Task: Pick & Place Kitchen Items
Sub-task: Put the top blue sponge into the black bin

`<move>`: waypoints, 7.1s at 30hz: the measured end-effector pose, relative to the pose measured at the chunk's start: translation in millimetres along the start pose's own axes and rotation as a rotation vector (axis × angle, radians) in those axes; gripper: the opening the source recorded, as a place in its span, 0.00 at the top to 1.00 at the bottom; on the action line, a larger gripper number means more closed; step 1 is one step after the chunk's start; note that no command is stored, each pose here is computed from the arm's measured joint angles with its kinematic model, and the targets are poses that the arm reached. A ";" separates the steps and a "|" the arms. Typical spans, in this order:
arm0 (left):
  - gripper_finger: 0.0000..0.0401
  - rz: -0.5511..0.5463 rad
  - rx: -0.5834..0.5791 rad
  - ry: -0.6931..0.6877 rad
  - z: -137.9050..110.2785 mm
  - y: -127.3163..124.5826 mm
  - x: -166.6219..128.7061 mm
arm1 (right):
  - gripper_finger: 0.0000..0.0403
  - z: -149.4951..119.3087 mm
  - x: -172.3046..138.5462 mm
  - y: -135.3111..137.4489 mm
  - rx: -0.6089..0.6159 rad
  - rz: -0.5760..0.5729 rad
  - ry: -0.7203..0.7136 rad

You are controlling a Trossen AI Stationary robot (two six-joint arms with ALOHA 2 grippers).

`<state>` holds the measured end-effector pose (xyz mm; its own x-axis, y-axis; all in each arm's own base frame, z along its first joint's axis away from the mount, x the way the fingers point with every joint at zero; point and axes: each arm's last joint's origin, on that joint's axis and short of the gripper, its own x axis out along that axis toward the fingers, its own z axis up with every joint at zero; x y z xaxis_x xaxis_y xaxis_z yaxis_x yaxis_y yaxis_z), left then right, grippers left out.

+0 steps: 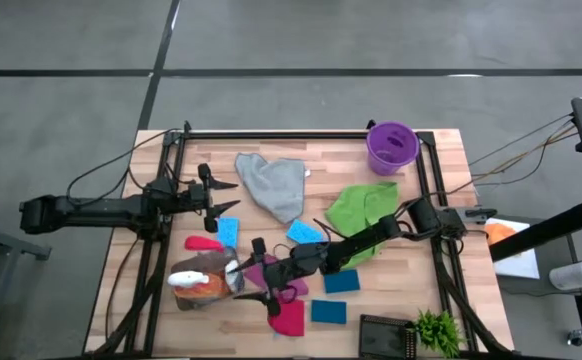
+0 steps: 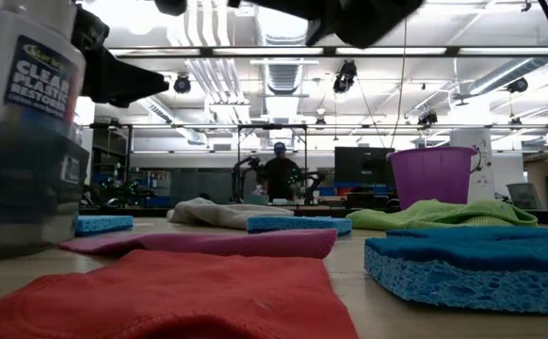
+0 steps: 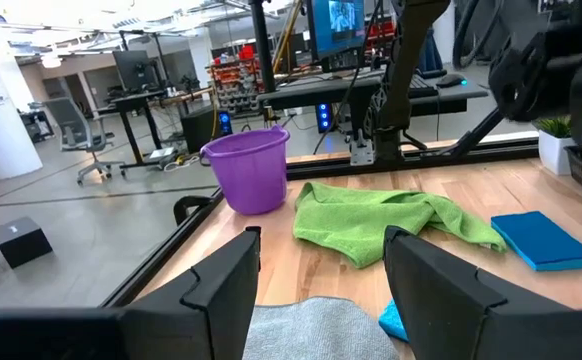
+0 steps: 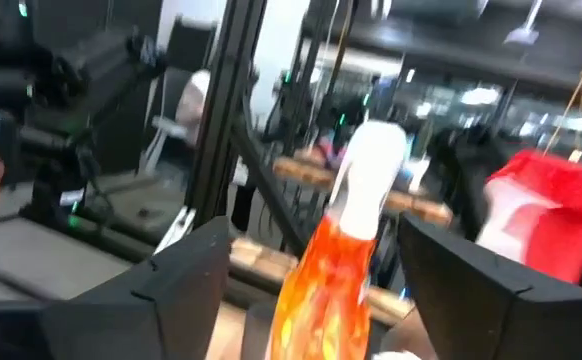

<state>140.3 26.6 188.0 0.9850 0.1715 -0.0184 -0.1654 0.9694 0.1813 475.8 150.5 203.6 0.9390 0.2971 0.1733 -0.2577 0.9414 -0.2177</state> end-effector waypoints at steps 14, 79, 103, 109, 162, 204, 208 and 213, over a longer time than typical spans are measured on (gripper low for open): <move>0.47 -0.077 -0.052 -0.017 2.8 -2.0 -8.5 | 0.58 -18.4 -88.6 -3.5 -0.034 -0.086 -0.096; 0.47 -0.111 -0.144 0.207 -18.1 -6.2 -10.8 | 0.64 74.9 -174.7 11.0 0.156 -0.172 1.199; 0.47 -0.111 -0.144 0.207 -18.2 -6.3 -10.9 | 0.15 25.4 -154.1 57.2 0.298 0.051 1.544; 0.47 -0.112 -0.144 0.207 -18.2 -6.3 -10.9 | 0.15 16.8 -142.5 81.5 0.229 0.023 1.599; 0.47 -0.111 -0.145 0.211 -18.6 -6.3 -10.9 | 0.96 164.1 -133.1 142.1 0.405 0.027 1.744; 0.47 -0.112 -0.145 0.211 -18.6 -6.3 -10.9 | 0.96 85.3 -129.5 208.9 0.365 0.053 1.978; 0.47 -0.112 -0.145 0.212 -18.6 -6.3 -10.9 | 0.96 85.4 -129.5 208.7 0.365 0.039 1.975; 0.47 -0.112 -0.145 0.212 -18.6 -6.3 -10.9 | 0.95 85.8 -131.4 206.7 0.365 -0.027 1.991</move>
<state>129.7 21.9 168.8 0.9679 0.0803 -0.2380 -0.0767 0.9968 0.0243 279.6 319.7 218.3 -0.2281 -0.0294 -0.9732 -0.0270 0.9994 -0.0238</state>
